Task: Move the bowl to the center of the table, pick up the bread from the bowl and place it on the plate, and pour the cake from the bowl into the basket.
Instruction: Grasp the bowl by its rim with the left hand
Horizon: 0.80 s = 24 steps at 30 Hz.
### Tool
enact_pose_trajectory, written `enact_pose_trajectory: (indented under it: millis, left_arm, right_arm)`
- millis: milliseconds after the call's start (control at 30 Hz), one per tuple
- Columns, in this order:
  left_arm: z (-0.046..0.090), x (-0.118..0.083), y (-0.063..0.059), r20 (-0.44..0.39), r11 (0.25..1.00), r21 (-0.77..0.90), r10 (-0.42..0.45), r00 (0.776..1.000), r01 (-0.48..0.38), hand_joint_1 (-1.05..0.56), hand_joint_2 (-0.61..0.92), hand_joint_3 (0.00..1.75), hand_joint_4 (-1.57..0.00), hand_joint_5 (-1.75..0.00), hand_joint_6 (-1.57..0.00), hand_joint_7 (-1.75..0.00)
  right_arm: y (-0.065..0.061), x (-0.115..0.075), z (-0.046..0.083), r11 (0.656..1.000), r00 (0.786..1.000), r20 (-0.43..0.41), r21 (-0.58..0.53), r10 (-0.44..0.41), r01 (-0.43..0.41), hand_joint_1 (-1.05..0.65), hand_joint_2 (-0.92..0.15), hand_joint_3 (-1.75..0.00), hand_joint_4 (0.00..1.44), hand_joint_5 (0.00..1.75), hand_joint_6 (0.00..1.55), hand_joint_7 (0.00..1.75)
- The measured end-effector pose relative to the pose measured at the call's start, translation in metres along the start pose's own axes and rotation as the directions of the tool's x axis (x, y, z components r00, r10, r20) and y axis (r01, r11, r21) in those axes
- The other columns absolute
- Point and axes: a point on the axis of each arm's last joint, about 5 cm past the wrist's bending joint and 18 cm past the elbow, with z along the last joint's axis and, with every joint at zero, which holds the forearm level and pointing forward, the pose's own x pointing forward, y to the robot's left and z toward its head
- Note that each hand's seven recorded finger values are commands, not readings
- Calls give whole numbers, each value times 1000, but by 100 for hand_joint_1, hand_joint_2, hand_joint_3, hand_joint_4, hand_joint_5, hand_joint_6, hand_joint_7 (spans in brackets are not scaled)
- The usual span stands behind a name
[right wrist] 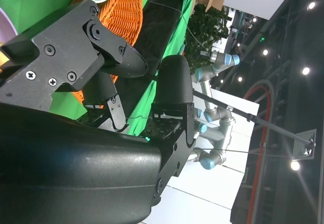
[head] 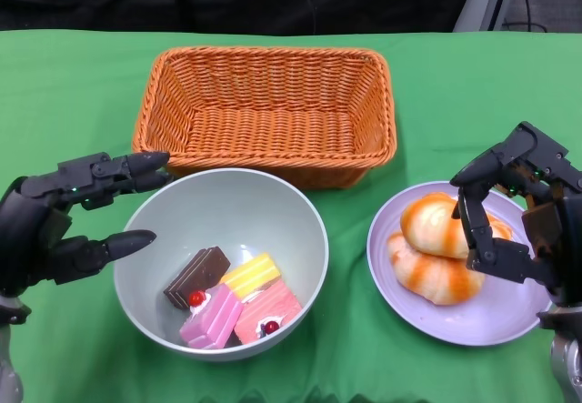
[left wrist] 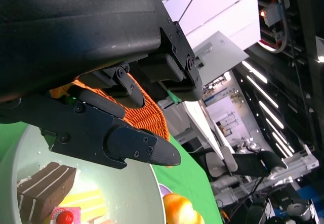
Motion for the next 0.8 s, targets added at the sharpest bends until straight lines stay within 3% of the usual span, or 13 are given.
enact_pose_trajectory:
  millis: [100, 167, 367, 533, 800]
  left_arm:
    - [15, -6, 14, 53, 972, 207, -128, 990, 114, -75, 92, 11, -65, -9, -69, -1]
    - [20, -7, 22, 61, 954, 268, -157, 986, 135, -76, 92, 11, -65, -9, -69, -1]
    - [28, -12, 28, 81, 878, 427, -277, 957, 218, -81, 92, 14, -73, -10, -75, -2]
    - [34, -9, 34, 70, 795, 528, -391, 918, 299, -80, 92, 16, -75, -8, -75, -1]
    - [38, -7, 38, 26, 720, 597, -458, 888, 354, -72, 91, 8, -82, -8, -81, -2]
  right_arm:
    - [-1, -2, 0, 1000, 1000, -4, 18, -22, 22, -2, -44, -121, 65, 172, 58, 143]
    - [-1, -2, -1, 999, 1000, -4, 22, -28, 29, -2, -45, -120, 65, 172, 58, 143]
    - [0, -2, -1, 998, 1000, -3, 47, -30, 30, -2, -45, -121, 65, 173, 59, 143]
    - [-1, -2, -1, 998, 999, -9, 44, -34, 35, 0, -47, -120, 65, 173, 59, 143]
    - [-1, -2, -1, 998, 999, -13, 45, -34, 35, 0, -46, -121, 66, 173, 59, 143]
